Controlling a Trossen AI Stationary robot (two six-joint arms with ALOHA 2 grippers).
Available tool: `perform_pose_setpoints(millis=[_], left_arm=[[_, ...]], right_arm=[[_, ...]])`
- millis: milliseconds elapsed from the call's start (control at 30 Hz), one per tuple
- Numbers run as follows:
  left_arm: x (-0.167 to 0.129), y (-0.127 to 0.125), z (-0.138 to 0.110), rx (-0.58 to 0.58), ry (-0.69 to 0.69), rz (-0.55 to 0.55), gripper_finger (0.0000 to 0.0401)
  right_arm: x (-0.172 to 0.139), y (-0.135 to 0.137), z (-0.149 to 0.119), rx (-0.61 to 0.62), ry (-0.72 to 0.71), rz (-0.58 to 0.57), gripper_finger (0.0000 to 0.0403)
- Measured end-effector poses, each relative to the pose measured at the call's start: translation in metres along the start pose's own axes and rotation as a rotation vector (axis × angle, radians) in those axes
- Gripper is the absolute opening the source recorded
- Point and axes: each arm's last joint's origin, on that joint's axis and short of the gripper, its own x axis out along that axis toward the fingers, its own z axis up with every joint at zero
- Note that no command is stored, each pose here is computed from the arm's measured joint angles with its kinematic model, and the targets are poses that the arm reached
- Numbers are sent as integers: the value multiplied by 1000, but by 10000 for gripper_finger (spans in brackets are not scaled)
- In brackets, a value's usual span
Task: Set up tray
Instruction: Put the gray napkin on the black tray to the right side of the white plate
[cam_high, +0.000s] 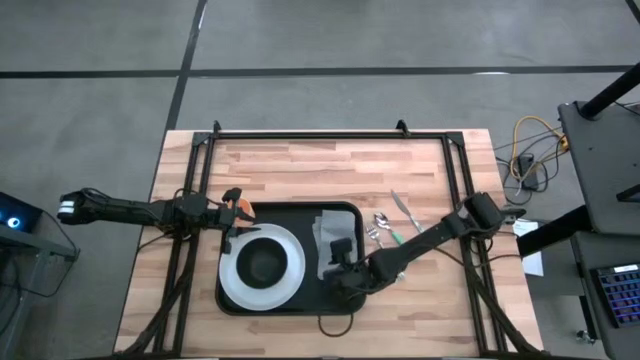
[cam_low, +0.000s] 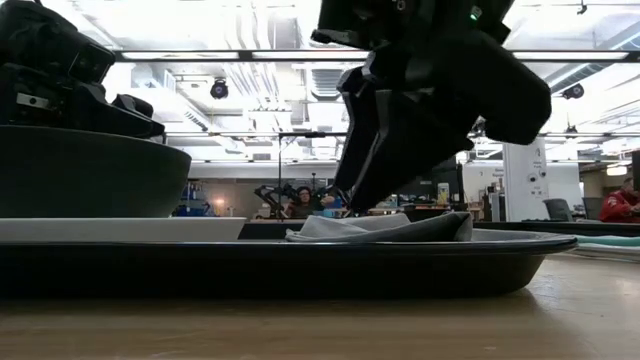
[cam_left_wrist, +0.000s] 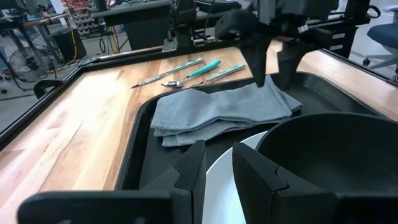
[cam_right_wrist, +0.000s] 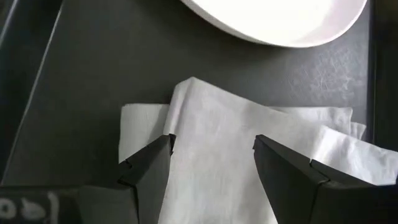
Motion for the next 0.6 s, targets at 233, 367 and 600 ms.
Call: perform_pose_setpoints(millis=[233, 367, 600], left_arm=[[0, 0, 0, 0, 1, 0, 62], [0, 0, 0, 0, 1, 0, 62], [0, 0, 0, 0, 1, 0, 62]], right_arm=[[-6, 17, 0, -51, -28, 23, 219], [-4, 19, -5, -65, -14, -19, 214], [-2, 20, -13, -81, 20, -17, 176]])
